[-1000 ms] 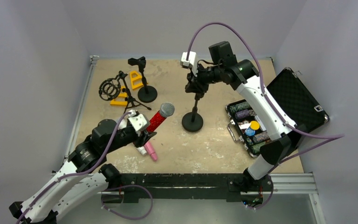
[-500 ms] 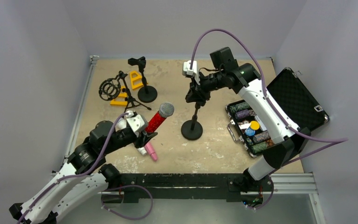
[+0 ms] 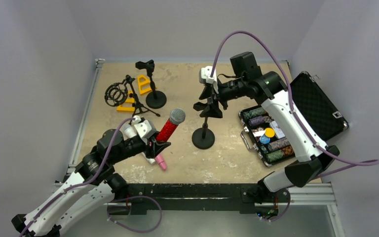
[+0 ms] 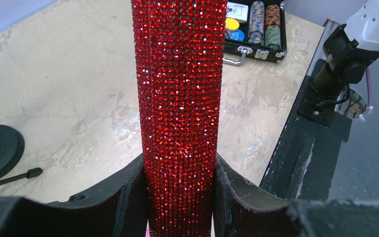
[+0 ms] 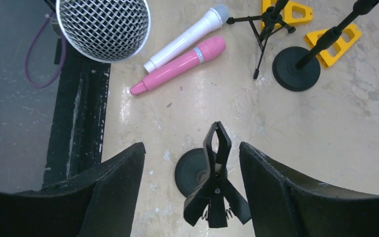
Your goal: Attach the microphones to the stand
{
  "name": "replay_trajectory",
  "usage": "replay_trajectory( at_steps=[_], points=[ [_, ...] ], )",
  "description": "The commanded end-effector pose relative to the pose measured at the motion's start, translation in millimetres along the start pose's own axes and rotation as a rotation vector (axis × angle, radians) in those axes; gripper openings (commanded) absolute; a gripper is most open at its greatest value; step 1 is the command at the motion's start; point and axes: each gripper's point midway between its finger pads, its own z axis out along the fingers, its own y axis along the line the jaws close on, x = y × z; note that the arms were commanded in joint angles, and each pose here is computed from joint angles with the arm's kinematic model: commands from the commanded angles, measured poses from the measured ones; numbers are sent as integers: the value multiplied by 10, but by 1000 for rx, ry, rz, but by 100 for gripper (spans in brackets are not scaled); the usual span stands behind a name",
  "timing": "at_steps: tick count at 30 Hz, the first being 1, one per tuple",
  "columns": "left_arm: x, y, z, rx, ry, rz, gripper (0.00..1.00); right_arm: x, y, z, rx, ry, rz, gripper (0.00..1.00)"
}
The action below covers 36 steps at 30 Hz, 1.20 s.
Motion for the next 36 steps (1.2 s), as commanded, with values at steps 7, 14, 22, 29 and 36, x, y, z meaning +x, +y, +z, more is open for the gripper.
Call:
replay_trajectory(
  at_steps=[7, 14, 22, 29, 36],
  points=[
    [-392, -117, 97, 74, -150, -14, 0, -356, 330, -306, -19, -115, -89, 78],
    [-541, -132, 239, 106, -226, -2, 0, -377, 368, -500, 3, -187, -100, 81],
    [-568, -177, 344, 149, -251, -3, 0, -154, 420, -614, -36, -277, -156, 83],
    [-587, -155, 378, 144, -278, 15, 0, -52, 424, -575, -44, -263, -257, 86],
    [-602, -137, 411, 139, -303, 19, 0, -41, 312, -544, -24, -255, -218, 86]
  ],
)
